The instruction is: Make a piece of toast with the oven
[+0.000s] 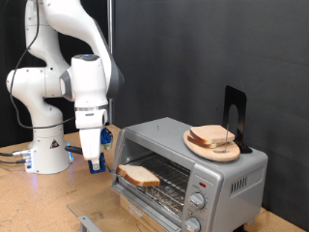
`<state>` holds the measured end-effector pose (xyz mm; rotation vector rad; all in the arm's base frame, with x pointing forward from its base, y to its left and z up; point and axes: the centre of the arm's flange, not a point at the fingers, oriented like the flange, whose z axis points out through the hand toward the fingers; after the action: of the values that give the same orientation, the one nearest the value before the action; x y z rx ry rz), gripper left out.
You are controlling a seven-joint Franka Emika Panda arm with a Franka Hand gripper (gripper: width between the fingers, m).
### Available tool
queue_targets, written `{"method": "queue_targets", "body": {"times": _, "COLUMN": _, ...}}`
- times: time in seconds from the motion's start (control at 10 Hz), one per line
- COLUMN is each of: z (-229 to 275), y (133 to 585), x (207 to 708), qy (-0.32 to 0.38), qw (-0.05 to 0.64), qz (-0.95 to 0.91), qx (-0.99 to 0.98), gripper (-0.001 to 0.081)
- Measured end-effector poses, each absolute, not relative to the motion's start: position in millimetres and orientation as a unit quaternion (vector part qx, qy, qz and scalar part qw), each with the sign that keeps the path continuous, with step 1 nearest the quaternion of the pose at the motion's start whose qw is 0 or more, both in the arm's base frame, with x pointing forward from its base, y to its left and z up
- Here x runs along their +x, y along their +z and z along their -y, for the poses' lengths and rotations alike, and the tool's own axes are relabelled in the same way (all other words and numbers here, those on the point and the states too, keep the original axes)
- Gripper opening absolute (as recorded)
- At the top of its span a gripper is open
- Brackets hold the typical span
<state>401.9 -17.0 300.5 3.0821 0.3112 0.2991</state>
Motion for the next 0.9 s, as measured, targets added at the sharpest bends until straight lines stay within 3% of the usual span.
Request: {"method": "queue_targets", "body": {"times": 0.9, "z": -36, "y": 317, "x": 418, "qy": 0.106, "qw": 0.043, "qz": -0.093, "qx": 0.989, "gripper": 0.04}}
